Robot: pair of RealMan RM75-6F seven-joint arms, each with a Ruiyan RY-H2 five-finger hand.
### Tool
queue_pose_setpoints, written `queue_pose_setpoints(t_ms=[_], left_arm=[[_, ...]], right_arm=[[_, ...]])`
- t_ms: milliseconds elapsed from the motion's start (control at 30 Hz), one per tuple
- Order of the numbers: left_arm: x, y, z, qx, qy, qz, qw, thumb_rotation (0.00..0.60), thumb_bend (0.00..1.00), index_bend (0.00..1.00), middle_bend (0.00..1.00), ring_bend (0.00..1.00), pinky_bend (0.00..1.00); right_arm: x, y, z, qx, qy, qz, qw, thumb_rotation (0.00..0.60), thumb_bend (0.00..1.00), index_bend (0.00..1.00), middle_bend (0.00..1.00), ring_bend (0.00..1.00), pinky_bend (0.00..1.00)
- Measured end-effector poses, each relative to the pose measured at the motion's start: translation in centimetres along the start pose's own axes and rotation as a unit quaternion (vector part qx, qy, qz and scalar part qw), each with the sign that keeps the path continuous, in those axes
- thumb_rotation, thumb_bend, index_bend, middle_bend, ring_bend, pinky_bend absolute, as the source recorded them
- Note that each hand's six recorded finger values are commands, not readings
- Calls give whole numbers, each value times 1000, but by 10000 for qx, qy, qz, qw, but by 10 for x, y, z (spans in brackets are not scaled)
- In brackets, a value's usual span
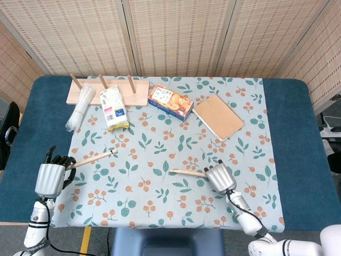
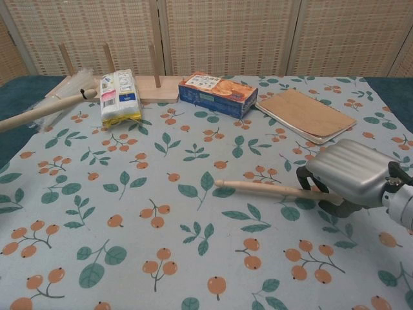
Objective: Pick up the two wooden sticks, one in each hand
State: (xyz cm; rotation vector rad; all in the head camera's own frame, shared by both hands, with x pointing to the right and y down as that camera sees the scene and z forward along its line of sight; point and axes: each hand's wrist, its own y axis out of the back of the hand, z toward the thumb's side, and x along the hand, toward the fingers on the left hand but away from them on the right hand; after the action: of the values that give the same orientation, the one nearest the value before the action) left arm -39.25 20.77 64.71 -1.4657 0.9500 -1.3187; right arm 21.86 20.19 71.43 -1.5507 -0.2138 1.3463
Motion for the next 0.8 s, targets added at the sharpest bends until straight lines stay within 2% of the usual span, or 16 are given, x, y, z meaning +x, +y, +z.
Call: queue_pose_setpoints(t_ms=[233,367,500,633,800], left_arm=[[10,4,3,-38,35,21,10000,600,518,816,758,448,142],[17,7,15,-213,7,31,9998,600,516,817,759,449,144],[25,11,38,-294,-169,83,9994,600,517,817,759,449,145],[33,21,76,-428,-476,168,9978,600,517,817,759,450,151],[37,31,112,-541,-737,186,9956,600,517,818,759,462,159]], right_arm=[[9,20,-19,-626,-67,-539,9966,600,351,1000,902,695,436],[13,36,-24,-1163,34,-831,9897,600,365,1000,902,695,500],[15,59,-26,-1812,306,-1204,9756,600,380,1000,905,695,505],[14,87,-26,-2347,722,-1487,9579,600,400,1000,906,695,503],[10,115,-23,-2525,1156,-1624,9468,600,408,1000,906,695,503]])
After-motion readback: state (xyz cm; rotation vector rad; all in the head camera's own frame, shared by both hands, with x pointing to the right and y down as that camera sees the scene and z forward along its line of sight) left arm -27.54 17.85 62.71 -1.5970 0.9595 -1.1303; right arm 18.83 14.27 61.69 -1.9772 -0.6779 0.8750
